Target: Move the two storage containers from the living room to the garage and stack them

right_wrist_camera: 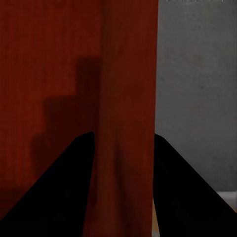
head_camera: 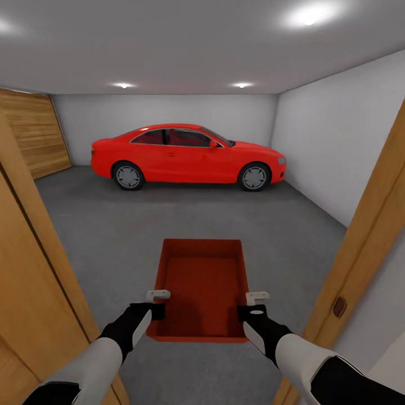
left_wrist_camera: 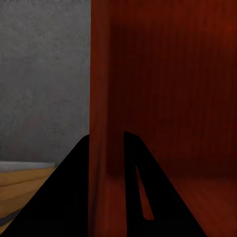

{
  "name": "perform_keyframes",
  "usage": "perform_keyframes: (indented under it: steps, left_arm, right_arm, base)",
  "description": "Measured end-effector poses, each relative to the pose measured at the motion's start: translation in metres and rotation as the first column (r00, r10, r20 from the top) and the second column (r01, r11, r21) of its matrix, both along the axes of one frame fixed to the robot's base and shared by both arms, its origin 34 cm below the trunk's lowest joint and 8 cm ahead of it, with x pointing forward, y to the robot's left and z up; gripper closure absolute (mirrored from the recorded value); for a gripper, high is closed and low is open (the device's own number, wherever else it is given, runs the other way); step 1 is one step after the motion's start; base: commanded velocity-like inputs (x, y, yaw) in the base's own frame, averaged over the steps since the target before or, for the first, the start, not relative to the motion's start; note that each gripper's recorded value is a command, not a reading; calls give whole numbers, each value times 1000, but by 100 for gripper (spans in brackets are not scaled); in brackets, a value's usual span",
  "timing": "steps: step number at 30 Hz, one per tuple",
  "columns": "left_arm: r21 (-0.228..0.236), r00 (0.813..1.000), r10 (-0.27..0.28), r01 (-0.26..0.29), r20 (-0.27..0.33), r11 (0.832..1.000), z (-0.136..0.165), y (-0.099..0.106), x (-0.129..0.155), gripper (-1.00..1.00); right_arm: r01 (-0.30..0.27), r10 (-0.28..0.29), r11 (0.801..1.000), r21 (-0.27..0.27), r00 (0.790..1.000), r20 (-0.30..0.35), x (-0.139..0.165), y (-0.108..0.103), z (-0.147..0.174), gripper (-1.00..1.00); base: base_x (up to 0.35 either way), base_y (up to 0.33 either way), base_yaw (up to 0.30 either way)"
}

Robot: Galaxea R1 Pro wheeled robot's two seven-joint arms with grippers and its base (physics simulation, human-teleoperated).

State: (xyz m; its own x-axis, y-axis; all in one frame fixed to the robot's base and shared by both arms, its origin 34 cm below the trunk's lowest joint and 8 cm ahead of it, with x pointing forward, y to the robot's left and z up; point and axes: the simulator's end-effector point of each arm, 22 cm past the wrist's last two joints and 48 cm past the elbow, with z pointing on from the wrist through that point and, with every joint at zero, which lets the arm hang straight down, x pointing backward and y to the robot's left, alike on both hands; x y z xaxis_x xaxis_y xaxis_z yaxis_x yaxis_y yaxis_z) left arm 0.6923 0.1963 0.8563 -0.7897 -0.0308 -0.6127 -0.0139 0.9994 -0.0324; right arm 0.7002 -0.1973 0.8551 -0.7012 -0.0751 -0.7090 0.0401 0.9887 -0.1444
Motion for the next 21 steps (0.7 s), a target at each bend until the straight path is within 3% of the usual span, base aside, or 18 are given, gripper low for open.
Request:
perform_keyframes:
  steps: [7,21]
  left_arm:
    - [-5,1000,4,-4,14,1000,1,0,1,100]
    - [-6,1000,4,-4,10,1000,0,-1,0,100]
  right_arm:
    - [-3,4,1000,-6,1000,13,3,-1,3,100]
    - [-2,2,1000,-5,1000,11,1,-1,2,100]
  base:
    - [29,0,0]
    - [301,0,0]
